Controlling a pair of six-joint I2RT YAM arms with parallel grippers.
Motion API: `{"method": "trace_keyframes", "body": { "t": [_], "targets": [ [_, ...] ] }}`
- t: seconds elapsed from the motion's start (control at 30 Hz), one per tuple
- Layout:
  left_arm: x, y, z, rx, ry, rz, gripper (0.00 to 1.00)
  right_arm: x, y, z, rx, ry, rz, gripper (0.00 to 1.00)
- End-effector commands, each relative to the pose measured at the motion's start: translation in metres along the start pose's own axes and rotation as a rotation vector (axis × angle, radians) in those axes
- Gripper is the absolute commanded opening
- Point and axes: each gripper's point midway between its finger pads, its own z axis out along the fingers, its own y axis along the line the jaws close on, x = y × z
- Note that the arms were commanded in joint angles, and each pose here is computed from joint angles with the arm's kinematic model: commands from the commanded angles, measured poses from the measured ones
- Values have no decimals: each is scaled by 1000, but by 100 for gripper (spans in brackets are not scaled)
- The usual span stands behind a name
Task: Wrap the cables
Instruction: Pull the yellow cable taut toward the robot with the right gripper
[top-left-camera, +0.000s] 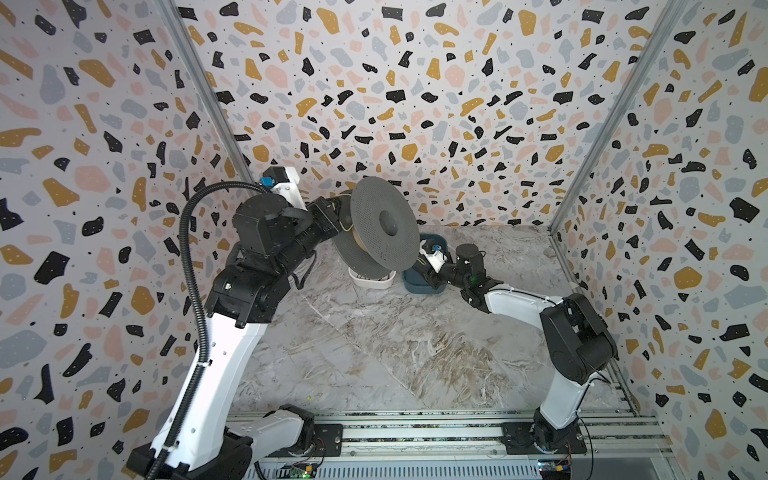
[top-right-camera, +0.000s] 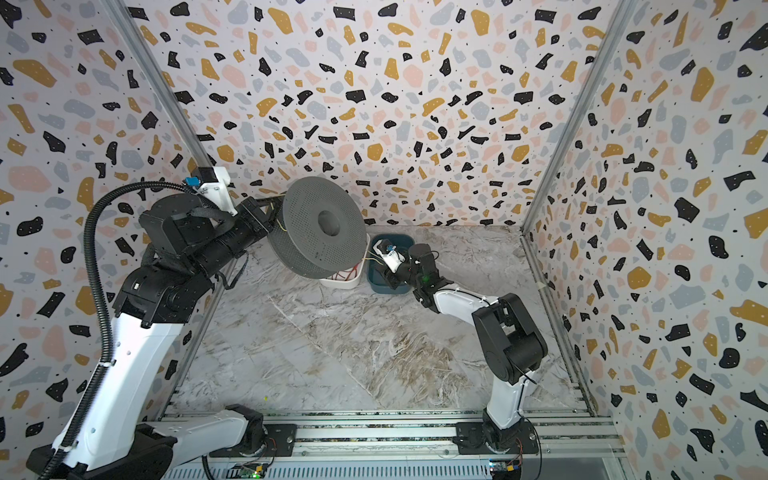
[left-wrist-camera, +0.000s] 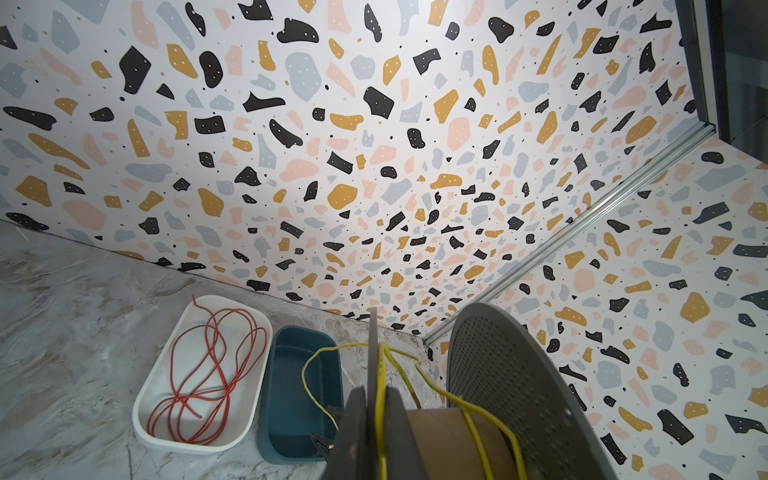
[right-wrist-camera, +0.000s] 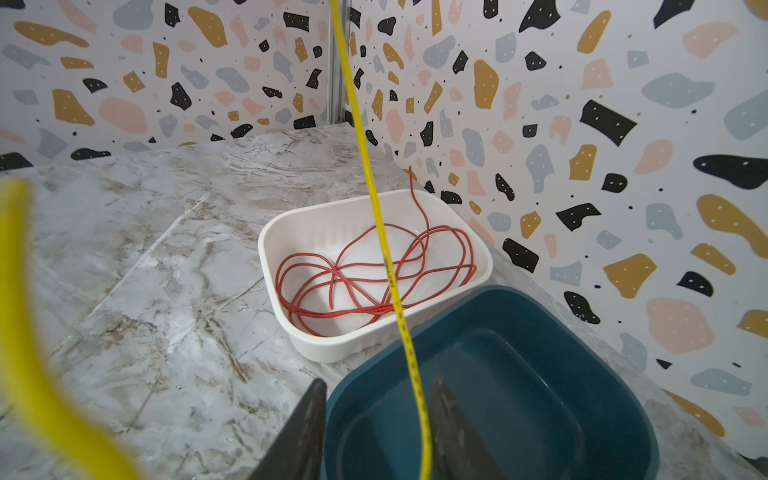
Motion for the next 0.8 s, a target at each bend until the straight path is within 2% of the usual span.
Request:
{"method": "trace_keyframes", "body": {
  "t": [0.0, 0.2, 0.53, 0.63, 0.77],
  "targets": [
    [-44, -43, -29, 155, -147, -19, 0, -29, -6, -6, 27, -64, -34, 35],
    [-46, -42, -30, 148, -154, -12, 0, -29, -5, -5, 25, -62, -36, 28],
    [-45, -37, -24, 120, -153, 2, 0, -30, 4, -2, 16, -32, -42, 1],
    [-45, -25, -15, 58, -158, 21, 0, -29, 4, -7, 33, -17, -9, 0],
    [-45, 6, 6, -103, -175, 46, 0, -25, 16, -20, 47, 7, 18, 0]
  ]
}}
